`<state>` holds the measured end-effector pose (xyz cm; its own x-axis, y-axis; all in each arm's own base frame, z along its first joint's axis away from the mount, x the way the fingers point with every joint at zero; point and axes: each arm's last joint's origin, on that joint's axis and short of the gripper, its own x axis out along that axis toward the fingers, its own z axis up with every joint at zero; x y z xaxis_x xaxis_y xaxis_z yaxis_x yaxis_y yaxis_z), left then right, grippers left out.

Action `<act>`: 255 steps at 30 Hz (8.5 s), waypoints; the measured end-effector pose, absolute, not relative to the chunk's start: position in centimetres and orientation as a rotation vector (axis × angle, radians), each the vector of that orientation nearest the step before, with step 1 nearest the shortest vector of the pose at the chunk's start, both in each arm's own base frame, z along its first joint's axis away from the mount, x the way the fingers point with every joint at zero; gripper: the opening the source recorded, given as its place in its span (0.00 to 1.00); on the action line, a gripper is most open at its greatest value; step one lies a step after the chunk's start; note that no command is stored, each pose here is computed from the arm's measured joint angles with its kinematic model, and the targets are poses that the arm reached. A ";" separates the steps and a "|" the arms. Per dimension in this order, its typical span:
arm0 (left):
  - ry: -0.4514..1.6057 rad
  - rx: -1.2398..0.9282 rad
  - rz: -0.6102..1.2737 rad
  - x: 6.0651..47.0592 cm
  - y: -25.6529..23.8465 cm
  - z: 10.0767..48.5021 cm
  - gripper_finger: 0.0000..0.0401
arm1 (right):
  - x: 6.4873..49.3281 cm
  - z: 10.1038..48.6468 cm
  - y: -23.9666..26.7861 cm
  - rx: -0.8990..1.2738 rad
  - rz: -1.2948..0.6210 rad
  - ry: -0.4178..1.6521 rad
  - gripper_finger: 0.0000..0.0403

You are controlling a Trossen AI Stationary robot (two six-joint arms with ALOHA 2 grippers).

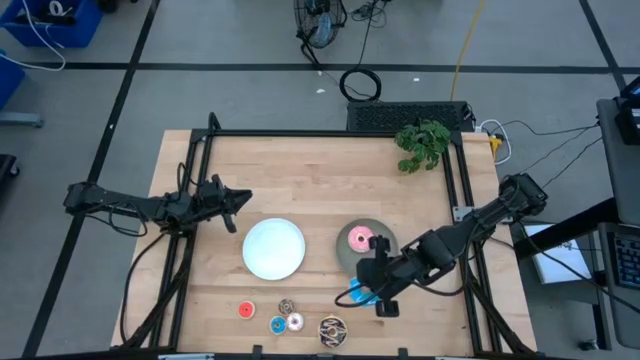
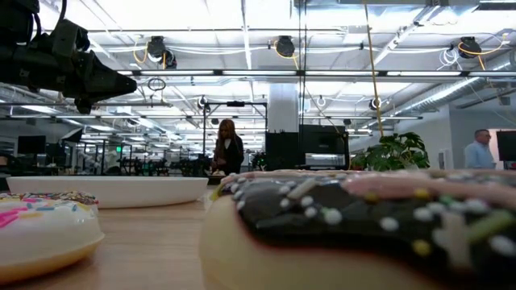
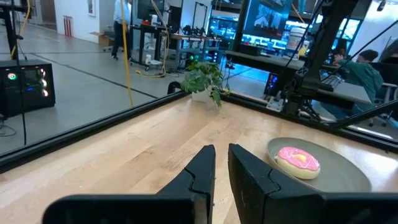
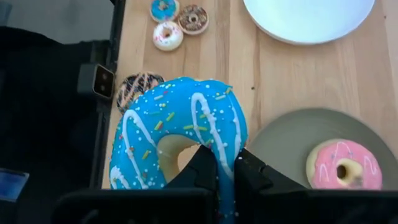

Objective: Pick & Place donuts
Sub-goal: Put the big blue donut on the gray plate, then put the big black donut on the gray plate

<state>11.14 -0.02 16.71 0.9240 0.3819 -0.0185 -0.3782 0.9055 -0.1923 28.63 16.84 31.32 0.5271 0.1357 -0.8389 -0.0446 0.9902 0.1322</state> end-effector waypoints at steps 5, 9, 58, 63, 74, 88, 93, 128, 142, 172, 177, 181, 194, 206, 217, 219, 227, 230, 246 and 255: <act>-0.020 -0.195 0.392 11.1 0.0 16.7 0.13 | 28.1 30.9 16.4 0.037 0.051 1.067 0.02; -0.020 -0.195 0.393 11.1 0.0 16.7 0.13 | 27.9 29.2 15.6 -0.004 -0.011 1.103 0.02; -0.021 -0.196 0.393 11.1 0.0 16.7 0.13 | 24.4 16.0 7.9 0.268 -0.270 1.260 0.02; -0.021 -0.196 0.393 11.1 0.0 16.7 0.13 | 24.5 16.0 7.4 0.253 -0.268 1.263 0.03; -0.020 -0.196 0.393 11.1 0.0 16.7 0.13 | 24.7 16.1 7.2 0.291 -0.221 1.285 0.13; -0.020 -0.196 0.392 11.1 0.0 16.7 0.13 | 24.7 16.1 7.2 0.285 -0.214 1.285 0.36; -0.020 -0.196 0.392 11.1 0.0 16.7 0.13 | 24.7 16.2 7.2 0.266 -0.200 1.287 0.41; -0.020 -0.196 0.392 11.1 0.0 16.7 0.13 | 26.9 20.9 7.0 0.179 -0.224 1.098 0.38; -0.019 -0.196 0.392 11.1 0.0 16.7 0.13 | 27.5 18.8 7.3 0.167 -0.222 1.194 0.03; -0.019 -0.196 0.392 11.1 0.0 16.7 0.13 | 27.5 18.8 7.3 0.172 -0.205 1.199 0.00; -0.020 -0.196 0.393 11.1 0.0 16.7 0.13 | 28.5 19.3 8.2 0.121 -0.120 1.070 0.00; -0.020 -0.196 0.393 11.1 0.0 16.7 0.13 | 29.7 21.4 10.4 0.083 0.000 0.913 0.00; -0.022 -0.197 0.393 11.1 0.0 16.7 0.13 | 32.5 26.5 18.6 0.039 0.237 0.867 0.00; -0.022 -0.196 0.394 11.1 0.0 16.7 0.13 | 38.7 26.2 24.7 -0.133 0.292 1.137 0.00; -0.020 -0.201 0.393 11.1 0.0 16.7 0.13 | 41.3 22.1 26.5 -0.283 0.401 1.171 0.00; -0.017 -0.201 0.393 11.1 0.0 16.7 0.13 | 41.5 22.1 26.7 -0.293 0.415 1.146 0.00; -0.011 -0.191 0.394 11.1 0.0 16.6 0.13 | 41.2 22.1 27.5 -0.318 0.446 1.099 0.21; -0.010 -0.191 0.394 11.1 0.0 16.6 0.13 | 41.2 21.9 27.4 -0.340 0.416 1.108 0.33; -0.012 -0.192 0.393 11.1 0.0 16.6 0.13 | 41.0 18.6 26.8 -0.332 0.333 1.165 0.58; -0.012 -0.192 0.393 11.1 0.0 16.6 0.13 | 40.6 17.3 26.3 -0.301 0.291 1.217 0.55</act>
